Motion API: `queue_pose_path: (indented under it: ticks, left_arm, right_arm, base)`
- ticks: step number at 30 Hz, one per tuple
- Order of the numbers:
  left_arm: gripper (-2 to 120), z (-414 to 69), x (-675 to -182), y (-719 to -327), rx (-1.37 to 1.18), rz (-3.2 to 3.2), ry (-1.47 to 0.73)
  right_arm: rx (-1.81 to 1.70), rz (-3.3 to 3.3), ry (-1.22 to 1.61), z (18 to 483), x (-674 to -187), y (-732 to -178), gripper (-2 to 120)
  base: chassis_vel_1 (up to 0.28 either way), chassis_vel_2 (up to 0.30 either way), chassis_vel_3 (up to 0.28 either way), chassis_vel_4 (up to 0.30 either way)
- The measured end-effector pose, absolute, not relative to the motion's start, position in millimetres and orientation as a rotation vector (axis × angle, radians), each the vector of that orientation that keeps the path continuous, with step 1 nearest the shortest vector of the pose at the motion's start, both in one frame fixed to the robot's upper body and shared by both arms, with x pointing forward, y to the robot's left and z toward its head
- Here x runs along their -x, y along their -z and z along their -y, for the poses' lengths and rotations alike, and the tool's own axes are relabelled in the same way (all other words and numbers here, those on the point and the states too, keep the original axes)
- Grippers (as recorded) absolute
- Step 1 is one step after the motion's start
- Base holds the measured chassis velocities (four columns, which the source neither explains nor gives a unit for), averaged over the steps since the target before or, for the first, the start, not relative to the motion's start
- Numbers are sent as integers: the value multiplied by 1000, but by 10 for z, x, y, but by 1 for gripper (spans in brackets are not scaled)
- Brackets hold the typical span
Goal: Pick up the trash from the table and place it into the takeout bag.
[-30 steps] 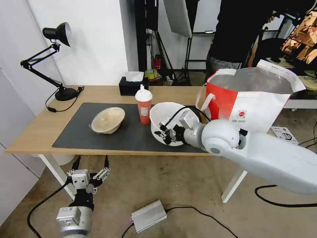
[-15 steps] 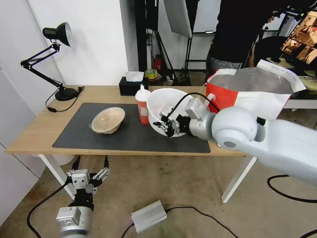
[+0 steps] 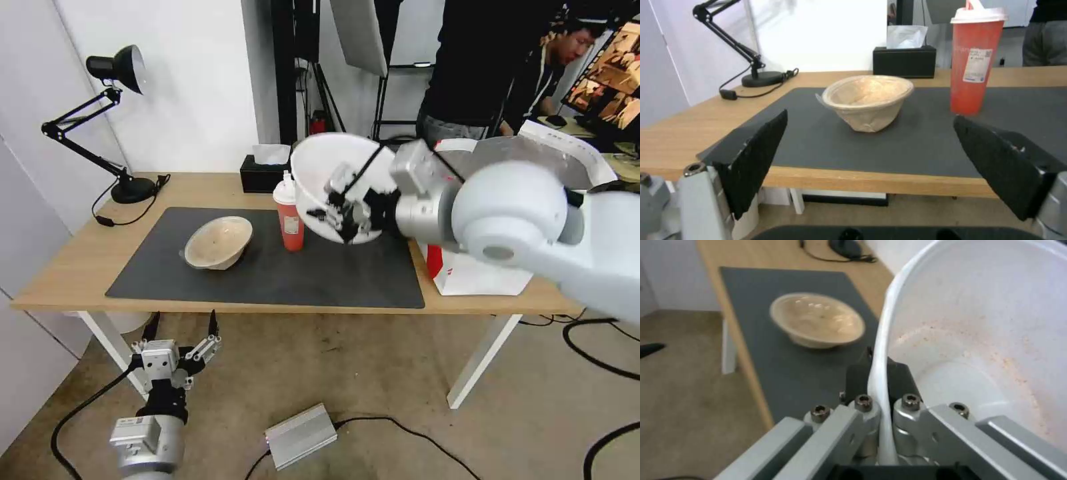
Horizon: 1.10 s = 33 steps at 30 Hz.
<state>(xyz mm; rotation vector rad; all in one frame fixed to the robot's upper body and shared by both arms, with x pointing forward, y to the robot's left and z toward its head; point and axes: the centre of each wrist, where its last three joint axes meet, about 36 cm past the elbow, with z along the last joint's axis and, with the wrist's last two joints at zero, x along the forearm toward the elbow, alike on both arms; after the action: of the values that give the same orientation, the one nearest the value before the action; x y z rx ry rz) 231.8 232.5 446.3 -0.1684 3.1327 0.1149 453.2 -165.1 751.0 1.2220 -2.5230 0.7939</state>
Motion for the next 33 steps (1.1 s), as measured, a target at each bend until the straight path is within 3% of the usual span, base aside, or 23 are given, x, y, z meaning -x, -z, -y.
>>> queue_pose_path:
  ticks: [16,33]
  left_arm:
    - [100,-2341,-2307,-4477,164,-3122,-126]
    - [100,-2369,-2306,-4498,156,-3116,-120]
  right_arm:
    - [-1062,2618,-836,1991,-5209,-8166,0]
    - [-822,2593,-868,2702,-5743,-8161,0]
  base:
    - [0,0,0,0]
    - [0,0,0,0]
